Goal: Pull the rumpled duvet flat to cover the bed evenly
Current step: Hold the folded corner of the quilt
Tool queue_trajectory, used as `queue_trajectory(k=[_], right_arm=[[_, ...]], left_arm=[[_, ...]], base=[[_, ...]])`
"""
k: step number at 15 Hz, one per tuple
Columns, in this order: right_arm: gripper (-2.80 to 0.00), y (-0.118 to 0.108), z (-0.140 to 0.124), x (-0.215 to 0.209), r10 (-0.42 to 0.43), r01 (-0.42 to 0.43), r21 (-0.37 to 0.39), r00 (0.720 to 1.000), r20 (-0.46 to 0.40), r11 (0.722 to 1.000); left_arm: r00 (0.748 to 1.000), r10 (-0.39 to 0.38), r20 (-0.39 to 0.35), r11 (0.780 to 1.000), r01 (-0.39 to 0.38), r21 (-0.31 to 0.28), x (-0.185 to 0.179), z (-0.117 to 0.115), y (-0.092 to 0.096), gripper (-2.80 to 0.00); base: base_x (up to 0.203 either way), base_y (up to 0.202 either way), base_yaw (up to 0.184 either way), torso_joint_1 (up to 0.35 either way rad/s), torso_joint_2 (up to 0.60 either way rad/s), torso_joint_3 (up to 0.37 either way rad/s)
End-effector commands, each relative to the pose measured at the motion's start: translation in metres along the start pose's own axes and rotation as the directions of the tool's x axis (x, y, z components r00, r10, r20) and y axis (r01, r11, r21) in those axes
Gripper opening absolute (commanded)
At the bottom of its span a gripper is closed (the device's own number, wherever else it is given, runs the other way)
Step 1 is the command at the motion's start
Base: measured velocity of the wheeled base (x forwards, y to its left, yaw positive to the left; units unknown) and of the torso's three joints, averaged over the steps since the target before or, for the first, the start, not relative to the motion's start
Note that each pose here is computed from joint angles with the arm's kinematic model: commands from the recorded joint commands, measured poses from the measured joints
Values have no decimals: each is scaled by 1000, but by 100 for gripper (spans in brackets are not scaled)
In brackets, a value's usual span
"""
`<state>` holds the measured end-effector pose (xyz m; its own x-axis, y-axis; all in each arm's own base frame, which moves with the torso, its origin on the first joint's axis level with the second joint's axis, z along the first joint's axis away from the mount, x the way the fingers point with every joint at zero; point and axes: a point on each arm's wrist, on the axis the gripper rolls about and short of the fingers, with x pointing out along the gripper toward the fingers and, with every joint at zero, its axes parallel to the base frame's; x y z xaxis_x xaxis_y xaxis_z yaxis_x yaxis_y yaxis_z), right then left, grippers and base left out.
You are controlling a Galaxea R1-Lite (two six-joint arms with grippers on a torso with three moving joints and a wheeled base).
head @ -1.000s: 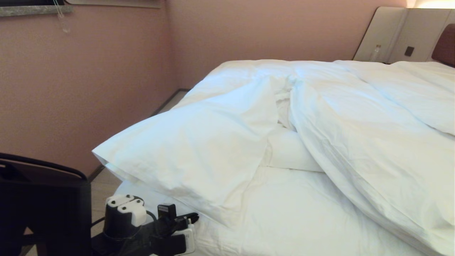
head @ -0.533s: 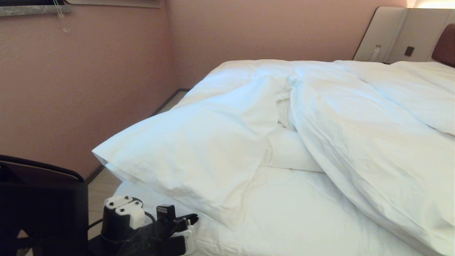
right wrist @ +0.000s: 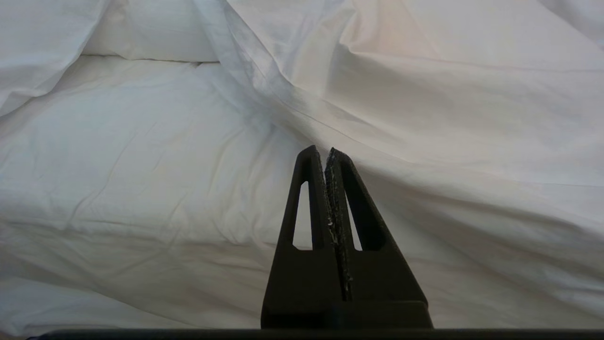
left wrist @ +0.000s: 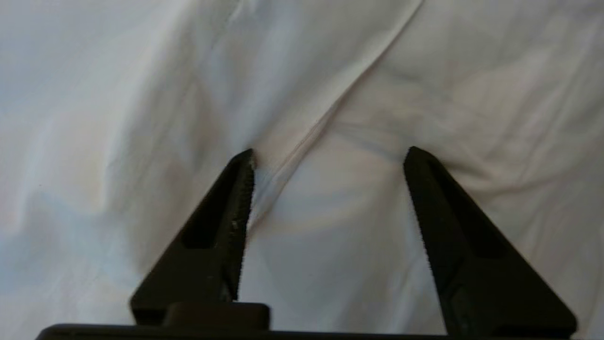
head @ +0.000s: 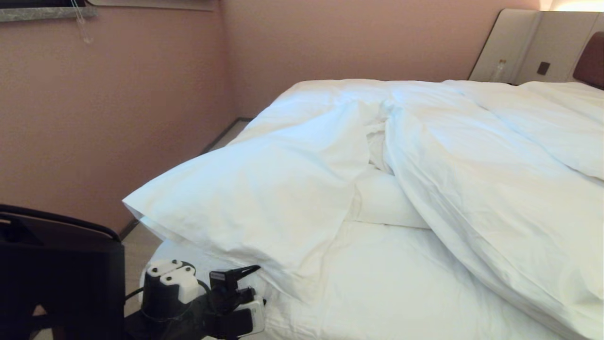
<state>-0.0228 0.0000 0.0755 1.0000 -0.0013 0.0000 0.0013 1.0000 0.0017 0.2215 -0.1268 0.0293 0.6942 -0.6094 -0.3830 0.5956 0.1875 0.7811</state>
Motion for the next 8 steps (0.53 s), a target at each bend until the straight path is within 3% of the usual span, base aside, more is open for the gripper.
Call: queue_trajectory(k=[1, 8], right_arm=[[-280, 0, 0, 0, 0, 0, 0, 1000, 0, 1000], [-280, 0, 0, 0, 0, 0, 0, 1000, 0, 1000]], left_arm=[[999, 46, 10, 999, -47, 17, 10, 2, 3, 0], [984, 176, -13, 984, -175, 39, 40, 8, 20, 0]], base=[[0, 0, 0, 0, 0, 0], [0, 0, 0, 0, 0, 0]])
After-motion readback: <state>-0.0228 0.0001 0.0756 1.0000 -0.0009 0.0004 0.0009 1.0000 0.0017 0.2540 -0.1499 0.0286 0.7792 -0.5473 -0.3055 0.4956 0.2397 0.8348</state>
